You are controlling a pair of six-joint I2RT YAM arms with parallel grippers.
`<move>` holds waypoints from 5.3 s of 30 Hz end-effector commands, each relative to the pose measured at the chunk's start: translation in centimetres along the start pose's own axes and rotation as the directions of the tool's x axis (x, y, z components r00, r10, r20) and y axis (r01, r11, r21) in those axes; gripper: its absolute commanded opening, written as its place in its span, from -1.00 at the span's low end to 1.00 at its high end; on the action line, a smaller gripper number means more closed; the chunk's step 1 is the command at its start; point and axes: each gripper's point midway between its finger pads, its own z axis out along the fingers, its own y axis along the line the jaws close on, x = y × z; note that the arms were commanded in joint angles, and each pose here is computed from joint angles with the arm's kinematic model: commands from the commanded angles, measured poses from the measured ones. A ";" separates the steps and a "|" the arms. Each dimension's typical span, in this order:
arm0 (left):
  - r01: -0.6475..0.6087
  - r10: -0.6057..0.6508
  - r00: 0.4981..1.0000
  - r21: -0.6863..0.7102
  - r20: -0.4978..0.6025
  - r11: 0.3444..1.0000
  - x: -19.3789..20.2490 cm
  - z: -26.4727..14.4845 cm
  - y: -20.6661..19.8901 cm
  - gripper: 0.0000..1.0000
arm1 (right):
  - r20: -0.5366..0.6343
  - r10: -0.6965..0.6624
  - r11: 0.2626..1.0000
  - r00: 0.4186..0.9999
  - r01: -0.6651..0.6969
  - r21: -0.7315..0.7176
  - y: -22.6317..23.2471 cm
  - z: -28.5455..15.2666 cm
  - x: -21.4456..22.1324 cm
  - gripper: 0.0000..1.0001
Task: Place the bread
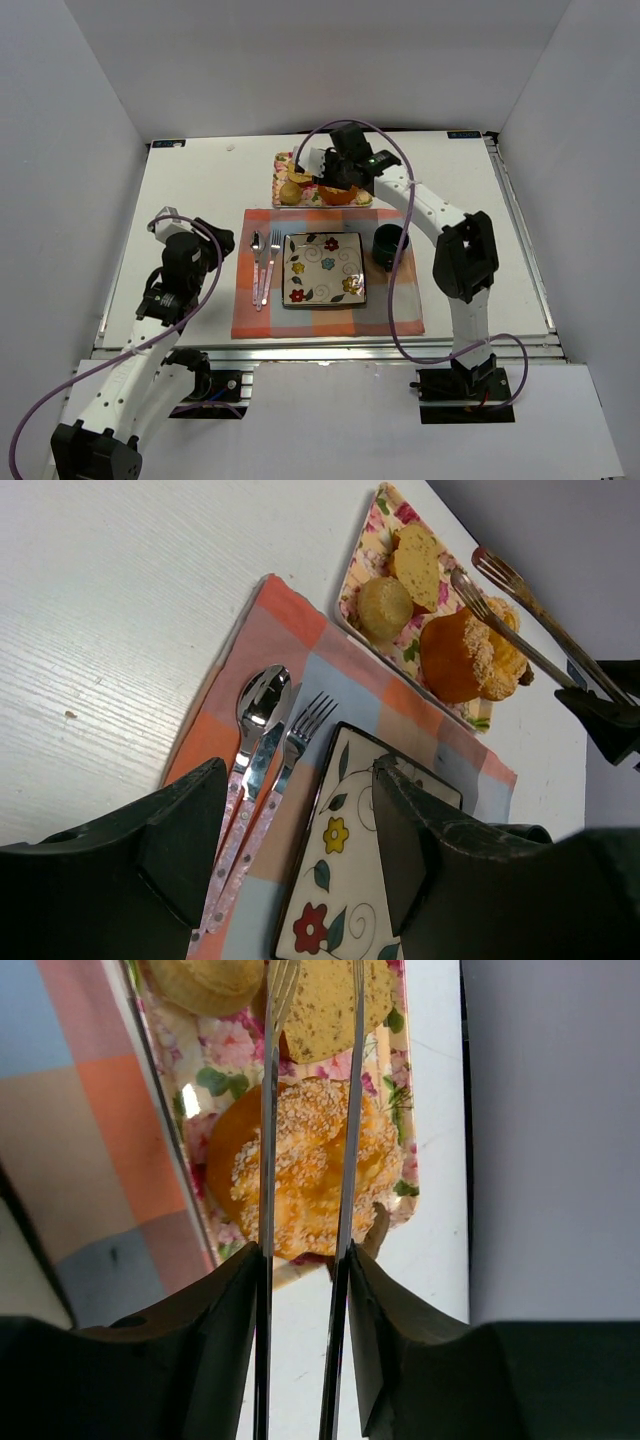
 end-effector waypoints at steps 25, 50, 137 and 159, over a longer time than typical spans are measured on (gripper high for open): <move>-0.001 0.001 1.000 -0.024 0.019 1.000 0.1 -0.4 1.1 0.39 | -0.169 -0.092 0.996 0.981 0.093 0.003 0.3 2.8 1.4 -0.11; 0.006 -0.005 1.000 -0.022 0.021 1.000 0.0 -0.7 1.1 0.39 | 0.027 0.269 0.953 0.963 -0.270 0.138 -2.4 3.2 -3.9 -0.13; 0.008 -0.008 0.999 -0.008 0.034 1.000 0.8 -0.6 1.9 0.40 | -0.138 -0.129 0.990 0.982 0.135 0.034 -0.2 -1.7 -3.1 -0.10; 0.038 -0.039 0.998 0.018 0.051 0.999 1.2 -1.5 2.6 0.40 | -0.302 -0.215 0.975 0.929 0.220 -0.019 1.3 1.1 -1.1 -0.09</move>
